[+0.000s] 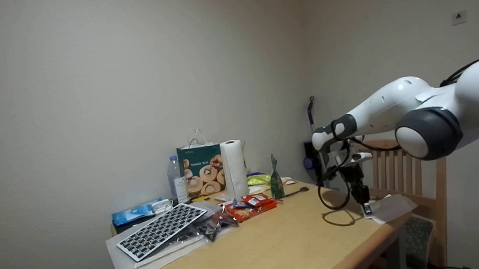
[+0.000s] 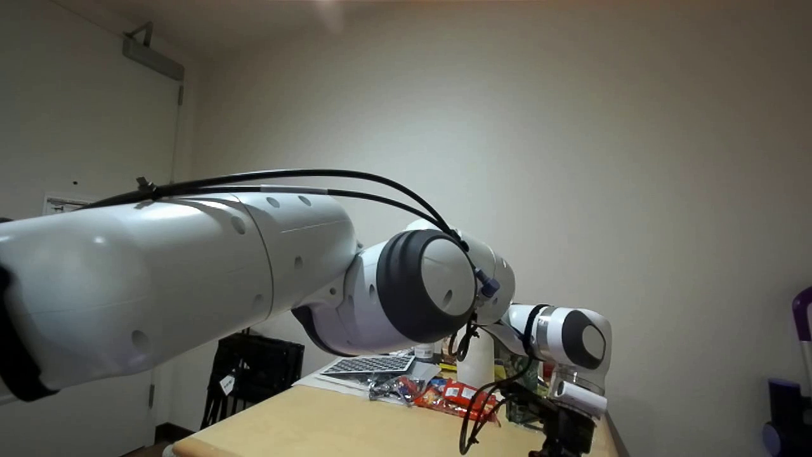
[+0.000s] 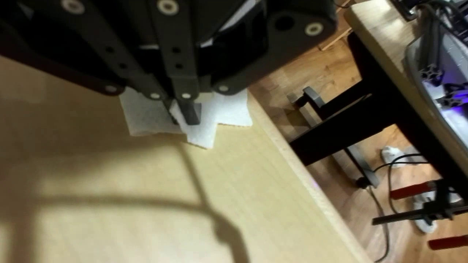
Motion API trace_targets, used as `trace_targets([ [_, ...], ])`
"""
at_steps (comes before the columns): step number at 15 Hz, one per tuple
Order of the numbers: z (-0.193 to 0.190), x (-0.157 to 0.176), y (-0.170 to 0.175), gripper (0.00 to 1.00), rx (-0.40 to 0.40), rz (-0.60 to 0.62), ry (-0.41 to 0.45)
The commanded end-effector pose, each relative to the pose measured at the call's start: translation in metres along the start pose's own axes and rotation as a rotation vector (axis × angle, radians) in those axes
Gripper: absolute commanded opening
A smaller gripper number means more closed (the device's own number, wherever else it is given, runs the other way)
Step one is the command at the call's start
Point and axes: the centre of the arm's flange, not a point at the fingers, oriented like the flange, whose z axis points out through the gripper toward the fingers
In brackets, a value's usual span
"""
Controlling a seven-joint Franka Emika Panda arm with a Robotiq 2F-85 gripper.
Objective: Use the white napkin to wipe the table
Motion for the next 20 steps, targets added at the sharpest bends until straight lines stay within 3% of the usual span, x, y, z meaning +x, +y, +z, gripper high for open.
trace_targets([
  [1,-0.002,-0.017,0.018,0.0,-0.157,-0.088,0.032],
  [8,0.005,-0.029,0.024,0.02,-0.123,-0.06,0.036],
  [12,0.023,-0.091,0.024,0.0,-0.134,-0.141,0.153],
  [16,0.05,-0.165,0.037,0.0,-0.148,-0.244,0.345],
  [17,0.052,-0.174,0.042,0.0,-0.155,-0.257,0.377],
  [18,0.047,-0.155,0.064,0.02,-0.14,-0.201,0.322],
  [20,0.052,-0.174,0.074,0.02,-0.14,-0.218,0.38],
])
